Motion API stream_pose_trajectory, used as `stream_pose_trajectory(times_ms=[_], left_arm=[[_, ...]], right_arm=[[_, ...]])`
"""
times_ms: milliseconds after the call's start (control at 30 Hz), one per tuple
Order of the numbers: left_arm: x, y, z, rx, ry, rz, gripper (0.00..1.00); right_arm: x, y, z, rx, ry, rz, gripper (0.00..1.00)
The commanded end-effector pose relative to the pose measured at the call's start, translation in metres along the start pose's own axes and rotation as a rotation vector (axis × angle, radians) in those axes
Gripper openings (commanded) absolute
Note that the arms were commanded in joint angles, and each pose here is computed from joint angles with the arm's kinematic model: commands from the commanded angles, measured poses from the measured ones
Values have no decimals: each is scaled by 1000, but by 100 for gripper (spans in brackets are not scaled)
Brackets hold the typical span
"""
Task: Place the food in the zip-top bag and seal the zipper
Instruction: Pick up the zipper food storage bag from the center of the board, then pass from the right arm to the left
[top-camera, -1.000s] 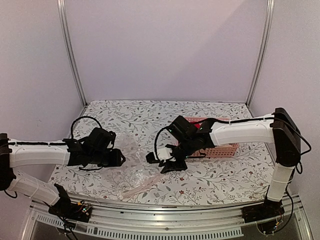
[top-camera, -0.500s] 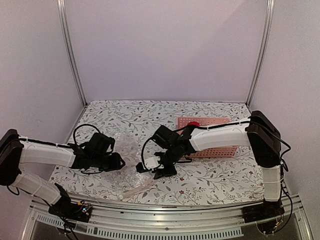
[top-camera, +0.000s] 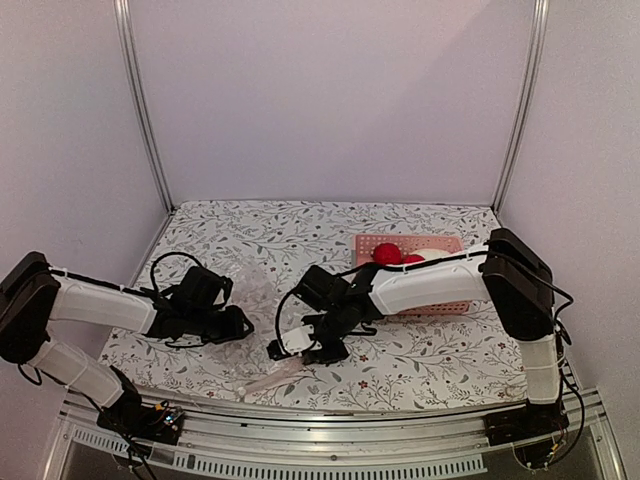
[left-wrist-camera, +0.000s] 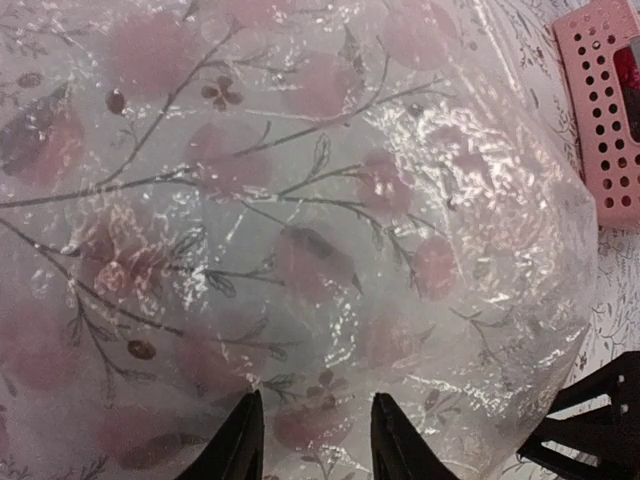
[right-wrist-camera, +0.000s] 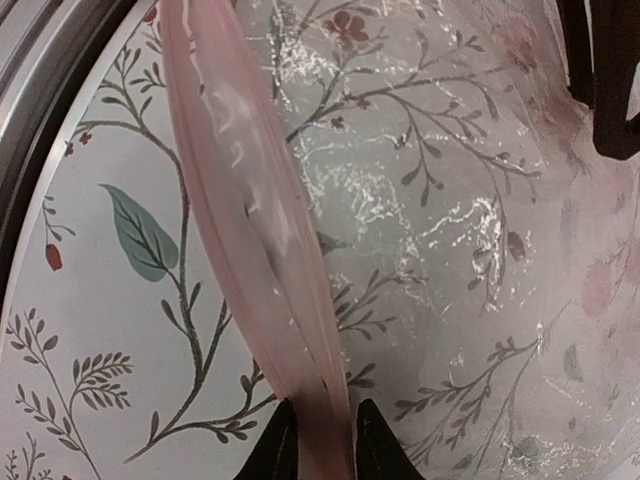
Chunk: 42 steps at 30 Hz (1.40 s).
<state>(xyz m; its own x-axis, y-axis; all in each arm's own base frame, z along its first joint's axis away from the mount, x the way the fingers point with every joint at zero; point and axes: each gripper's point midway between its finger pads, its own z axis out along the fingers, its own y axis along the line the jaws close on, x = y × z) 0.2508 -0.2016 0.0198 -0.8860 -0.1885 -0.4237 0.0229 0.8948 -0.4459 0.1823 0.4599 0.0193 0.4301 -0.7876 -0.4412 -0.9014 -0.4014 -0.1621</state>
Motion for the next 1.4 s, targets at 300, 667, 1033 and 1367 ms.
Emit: stream_pose_trajectory(times_ms=[300, 667, 1033, 1367], left_arm=[[-24, 8, -19, -74, -88, 61, 39], [-150, -72, -200, 34, -639, 283, 57], [-122, -127, -222, 215, -433, 494, 58], [-82, -152, -189, 221, -225, 662, 58]], right_arm=[[-35, -45, -55, 287, -44, 24, 0], [-77, -103, -179, 597, -201, 136, 0], [-88, -123, -207, 685, -181, 96, 0], [-89, -128, -220, 725, -169, 82, 0]])
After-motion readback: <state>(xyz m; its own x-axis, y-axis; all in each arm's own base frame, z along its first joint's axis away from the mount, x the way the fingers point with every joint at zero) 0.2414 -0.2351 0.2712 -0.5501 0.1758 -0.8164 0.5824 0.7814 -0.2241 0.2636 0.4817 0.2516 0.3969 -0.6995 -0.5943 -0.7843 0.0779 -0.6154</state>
